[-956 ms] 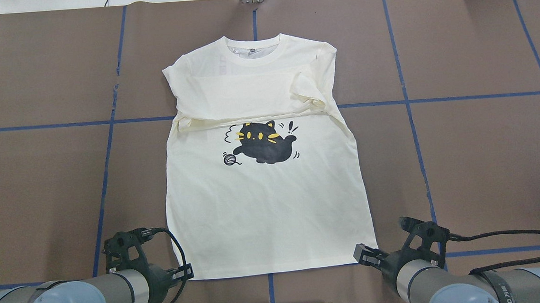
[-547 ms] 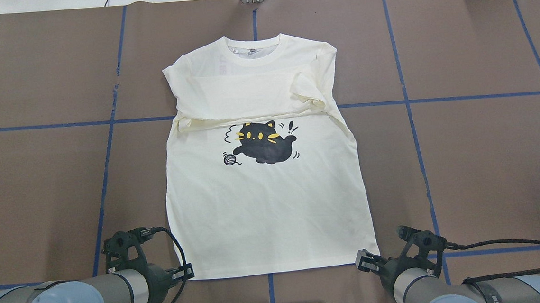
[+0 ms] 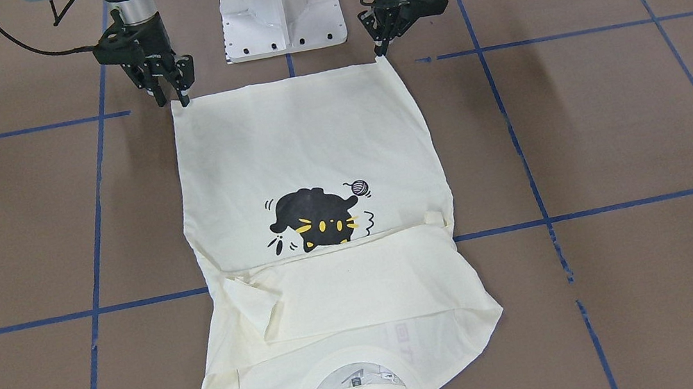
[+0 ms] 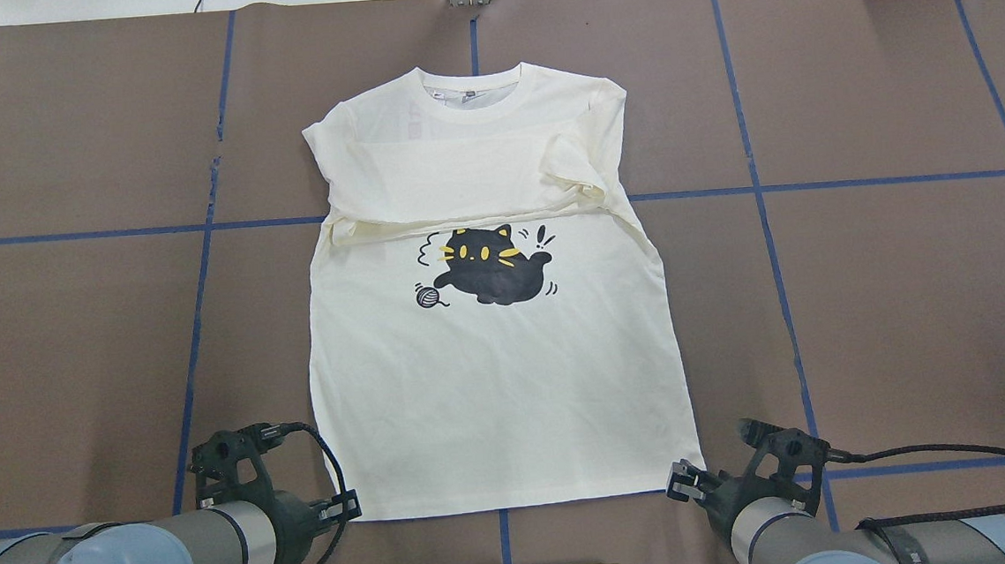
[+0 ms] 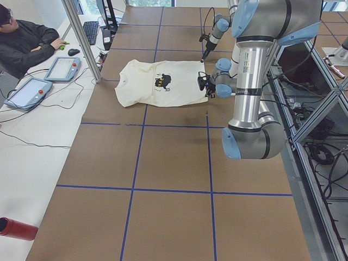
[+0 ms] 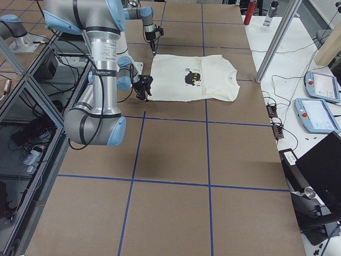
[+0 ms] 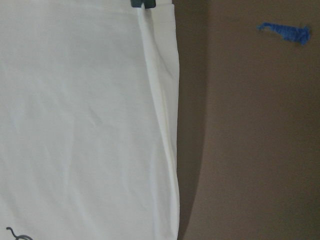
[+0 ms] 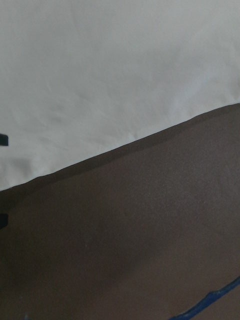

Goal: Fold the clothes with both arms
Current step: 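Align both grippers at the hem corners and grasp the hem, then lift the hem with both grippers and fold it toward the collar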

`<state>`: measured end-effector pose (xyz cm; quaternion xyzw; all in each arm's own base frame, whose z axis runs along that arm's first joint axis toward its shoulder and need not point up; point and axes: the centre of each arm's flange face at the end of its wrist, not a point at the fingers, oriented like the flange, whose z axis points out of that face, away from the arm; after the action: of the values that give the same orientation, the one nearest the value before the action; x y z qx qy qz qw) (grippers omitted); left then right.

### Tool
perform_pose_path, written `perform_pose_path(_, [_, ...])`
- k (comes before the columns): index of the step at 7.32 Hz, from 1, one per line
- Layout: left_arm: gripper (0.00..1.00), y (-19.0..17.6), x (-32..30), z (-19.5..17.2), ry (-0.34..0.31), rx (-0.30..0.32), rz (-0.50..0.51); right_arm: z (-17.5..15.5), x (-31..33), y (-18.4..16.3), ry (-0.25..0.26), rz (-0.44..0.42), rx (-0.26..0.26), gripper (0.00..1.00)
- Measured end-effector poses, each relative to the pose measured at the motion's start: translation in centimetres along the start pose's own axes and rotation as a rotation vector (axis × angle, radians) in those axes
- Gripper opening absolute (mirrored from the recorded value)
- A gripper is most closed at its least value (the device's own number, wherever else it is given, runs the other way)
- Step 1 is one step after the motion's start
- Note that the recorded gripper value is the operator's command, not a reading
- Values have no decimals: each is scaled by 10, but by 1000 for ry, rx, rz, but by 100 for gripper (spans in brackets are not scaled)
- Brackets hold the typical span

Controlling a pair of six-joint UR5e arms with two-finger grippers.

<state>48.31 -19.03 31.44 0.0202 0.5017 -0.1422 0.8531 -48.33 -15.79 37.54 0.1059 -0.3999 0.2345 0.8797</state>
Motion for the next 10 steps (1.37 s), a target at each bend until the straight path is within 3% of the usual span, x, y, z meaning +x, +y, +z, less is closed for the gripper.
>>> perform_pose_path(2, [0, 0, 0, 0, 1, -1, 0, 2, 0, -1, -1, -2, 12, 4])
perform_pose_path(3, [0, 1, 0, 0, 1, 0, 0, 3, 1, 0, 0, -2, 16, 0])
perform_pose_path(8, [0, 0, 4, -10, 19, -4, 0, -4, -3, -5, -13, 1, 14, 0])
perform_pose_path(9, [0, 0, 10, -24, 25, -7, 1, -22, -9, -15, -36, 5, 5, 0])
perform_pose_path(10, [0, 0, 22, -62, 22, -22, 4, -58, -18, -28, -55, 7, -18, 0])
